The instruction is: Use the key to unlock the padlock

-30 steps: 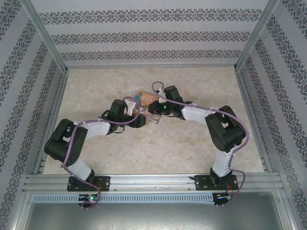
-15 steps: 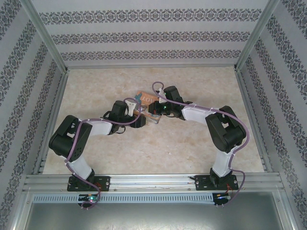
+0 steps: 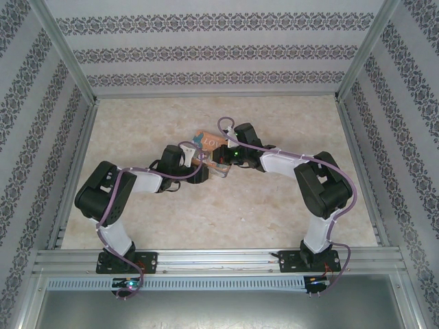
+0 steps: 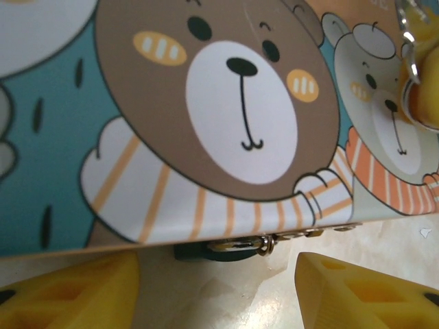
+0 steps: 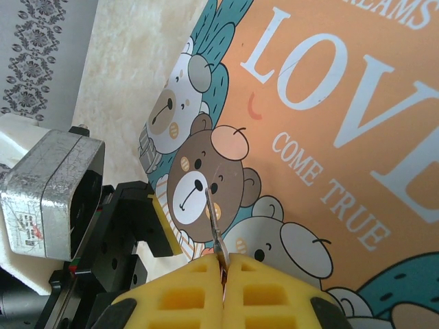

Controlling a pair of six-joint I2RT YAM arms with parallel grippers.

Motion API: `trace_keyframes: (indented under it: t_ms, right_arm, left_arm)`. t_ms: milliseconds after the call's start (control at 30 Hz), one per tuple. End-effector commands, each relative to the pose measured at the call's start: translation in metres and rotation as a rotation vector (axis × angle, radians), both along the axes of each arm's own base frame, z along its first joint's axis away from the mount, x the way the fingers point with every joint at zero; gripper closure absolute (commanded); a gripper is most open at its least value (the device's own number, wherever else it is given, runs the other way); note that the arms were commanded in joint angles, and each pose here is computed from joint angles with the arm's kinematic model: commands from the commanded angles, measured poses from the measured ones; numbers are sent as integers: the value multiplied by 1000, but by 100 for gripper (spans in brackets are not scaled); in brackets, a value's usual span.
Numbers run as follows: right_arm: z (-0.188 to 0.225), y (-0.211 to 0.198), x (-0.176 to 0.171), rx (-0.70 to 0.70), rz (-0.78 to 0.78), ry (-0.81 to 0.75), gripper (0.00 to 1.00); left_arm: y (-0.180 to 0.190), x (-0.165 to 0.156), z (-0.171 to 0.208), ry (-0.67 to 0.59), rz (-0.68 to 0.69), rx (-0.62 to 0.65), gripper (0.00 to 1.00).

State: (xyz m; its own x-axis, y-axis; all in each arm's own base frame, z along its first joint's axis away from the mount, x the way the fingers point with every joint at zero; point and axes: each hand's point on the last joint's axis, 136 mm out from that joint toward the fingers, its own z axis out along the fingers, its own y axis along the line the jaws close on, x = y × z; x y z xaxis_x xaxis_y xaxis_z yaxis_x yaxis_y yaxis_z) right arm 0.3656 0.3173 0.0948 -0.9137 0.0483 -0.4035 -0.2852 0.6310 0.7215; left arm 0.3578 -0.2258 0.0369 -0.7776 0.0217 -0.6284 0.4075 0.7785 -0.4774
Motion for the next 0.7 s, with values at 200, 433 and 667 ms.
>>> trace_keyframes:
  t_ms: [200,433,667]
  right_arm:
    - [-52,-21,-35,-135,-10,183,100]
    - [-52,-20,-33,-135,-11,179,100]
    - [-52,-21,-32,-138,-16,179,100]
  left_arm:
    - [-11,6,0,0,-13,-54,40]
    - [-15,3,2,-3,-22,-53,40]
    - [-19,0,1,0,-42,-44,45]
